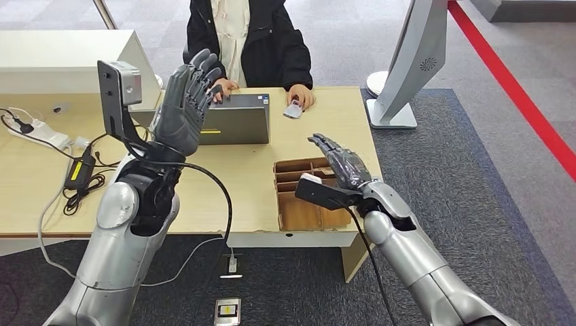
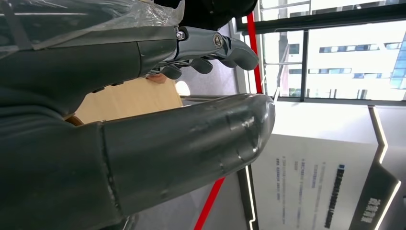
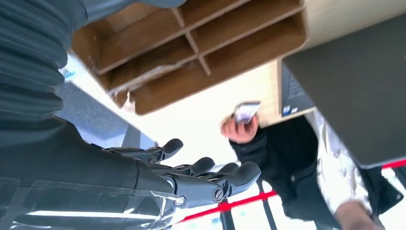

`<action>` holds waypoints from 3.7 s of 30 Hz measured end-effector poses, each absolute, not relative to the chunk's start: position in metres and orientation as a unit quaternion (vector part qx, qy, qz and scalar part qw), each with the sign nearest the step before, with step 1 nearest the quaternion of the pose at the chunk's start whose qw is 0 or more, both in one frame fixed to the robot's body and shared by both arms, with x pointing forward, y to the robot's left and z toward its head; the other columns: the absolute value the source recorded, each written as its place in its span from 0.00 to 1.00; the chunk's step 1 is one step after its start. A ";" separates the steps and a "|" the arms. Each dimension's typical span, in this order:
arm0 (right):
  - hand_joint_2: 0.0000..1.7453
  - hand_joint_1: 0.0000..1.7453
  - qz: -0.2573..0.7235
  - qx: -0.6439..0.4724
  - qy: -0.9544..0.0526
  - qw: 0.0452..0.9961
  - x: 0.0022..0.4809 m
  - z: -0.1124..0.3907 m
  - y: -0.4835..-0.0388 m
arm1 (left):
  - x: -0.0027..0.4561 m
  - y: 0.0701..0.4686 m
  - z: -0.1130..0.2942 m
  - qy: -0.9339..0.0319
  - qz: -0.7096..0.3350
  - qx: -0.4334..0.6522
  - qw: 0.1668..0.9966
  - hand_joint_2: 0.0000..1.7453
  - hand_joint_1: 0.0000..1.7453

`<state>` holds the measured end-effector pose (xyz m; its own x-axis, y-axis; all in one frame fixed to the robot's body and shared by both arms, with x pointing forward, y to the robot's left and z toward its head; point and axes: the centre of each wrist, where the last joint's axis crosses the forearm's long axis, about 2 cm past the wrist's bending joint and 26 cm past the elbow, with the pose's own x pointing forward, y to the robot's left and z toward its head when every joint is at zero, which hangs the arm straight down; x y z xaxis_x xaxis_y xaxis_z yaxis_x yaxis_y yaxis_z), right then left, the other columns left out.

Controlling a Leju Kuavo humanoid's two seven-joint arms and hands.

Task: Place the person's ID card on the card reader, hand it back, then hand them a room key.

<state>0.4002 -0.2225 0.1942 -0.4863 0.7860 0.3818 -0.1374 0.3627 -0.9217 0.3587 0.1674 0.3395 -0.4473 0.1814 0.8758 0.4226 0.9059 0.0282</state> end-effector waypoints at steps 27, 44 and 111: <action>1.00 0.00 0.567 -0.348 -0.632 0.397 0.421 0.160 -0.253 | 0.361 0.167 0.338 -0.852 -0.111 -0.173 0.481 0.00 0.00; 1.00 0.00 0.572 -0.349 -0.618 0.411 0.419 0.149 -0.261 | 0.361 0.166 0.338 -0.848 -0.103 -0.178 0.488 0.00 0.00; 1.00 1.00 0.491 -0.370 -0.689 0.385 0.447 0.196 -0.261 | 0.364 0.152 0.340 -0.850 -0.115 -0.187 0.479 0.00 0.00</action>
